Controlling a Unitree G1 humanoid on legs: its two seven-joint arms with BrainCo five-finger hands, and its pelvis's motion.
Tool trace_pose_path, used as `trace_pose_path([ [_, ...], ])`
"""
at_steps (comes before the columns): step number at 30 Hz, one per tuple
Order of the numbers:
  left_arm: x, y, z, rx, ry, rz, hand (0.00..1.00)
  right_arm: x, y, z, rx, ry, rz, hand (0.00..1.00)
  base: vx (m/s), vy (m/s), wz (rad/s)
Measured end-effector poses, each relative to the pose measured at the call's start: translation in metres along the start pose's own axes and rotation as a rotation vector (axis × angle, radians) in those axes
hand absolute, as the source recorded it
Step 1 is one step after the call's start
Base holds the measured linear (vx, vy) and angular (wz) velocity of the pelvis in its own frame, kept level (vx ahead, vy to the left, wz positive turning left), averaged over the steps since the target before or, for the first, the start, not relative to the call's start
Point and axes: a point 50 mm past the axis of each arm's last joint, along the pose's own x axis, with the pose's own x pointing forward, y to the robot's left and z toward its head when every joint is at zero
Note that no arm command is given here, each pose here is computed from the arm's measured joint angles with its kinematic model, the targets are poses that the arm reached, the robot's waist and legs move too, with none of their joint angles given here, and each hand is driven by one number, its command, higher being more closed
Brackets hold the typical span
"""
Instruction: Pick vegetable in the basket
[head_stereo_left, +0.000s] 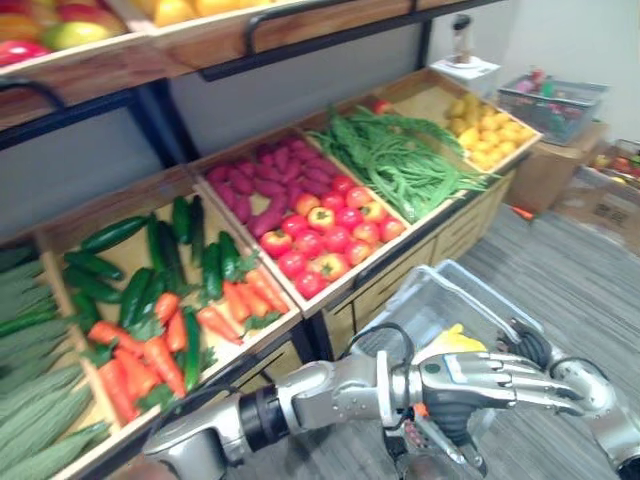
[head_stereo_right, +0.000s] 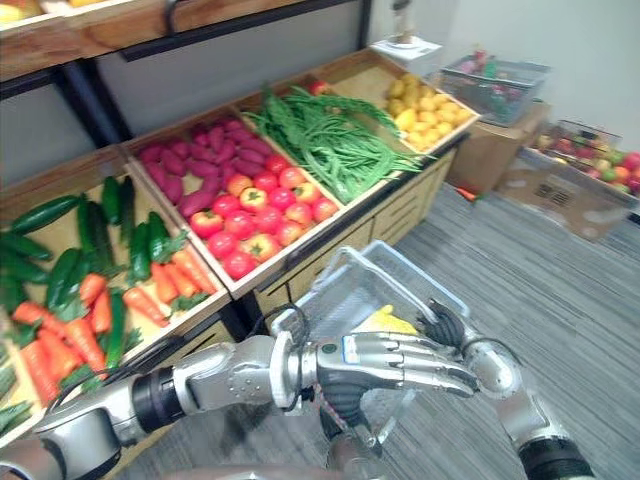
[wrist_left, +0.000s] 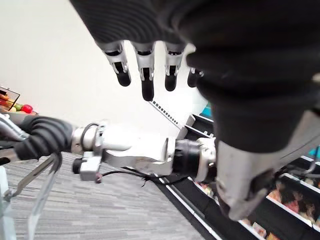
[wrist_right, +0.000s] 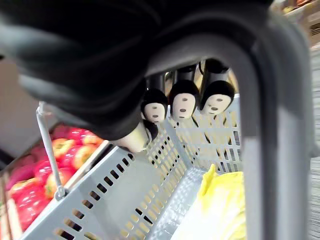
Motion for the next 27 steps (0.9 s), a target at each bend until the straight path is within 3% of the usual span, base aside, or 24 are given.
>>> trace_pose_path([
  [4,-0.025,0.013,0.009,0.016,0.039,0.089,0.00,-0.023,0.008,-0.055,0.155,0.285,-0.150,1.00,-0.07,-0.003,1.05],
  [10,-0.065,0.051,0.018,0.127,0.159,0.364,0.00,-0.071,0.034,-0.117,0.420,0.637,-0.355,1.00,-0.02,0.050,0.97],
  [14,-0.107,0.078,0.019,0.245,0.327,0.611,0.00,-0.099,0.069,-0.139,0.584,0.847,-0.405,1.00,0.02,0.013,0.74],
  [18,-0.147,0.100,0.022,0.315,0.461,0.958,0.00,-0.123,0.114,-0.144,0.728,1.011,-0.380,1.00,0.00,0.013,0.66],
  [19,-0.164,0.104,0.023,0.342,0.520,1.112,0.00,-0.132,0.131,-0.142,0.785,1.066,-0.366,1.00,0.01,0.017,0.58],
  [24,-0.228,0.078,0.013,0.332,0.864,1.460,0.00,-0.145,0.154,-0.138,0.877,1.143,-0.397,1.00,-0.02,0.015,0.31],
  [27,-0.272,0.041,-0.001,0.258,1.179,1.525,0.00,-0.146,0.164,-0.134,0.915,1.156,-0.398,1.00,-0.06,0.008,0.17],
])
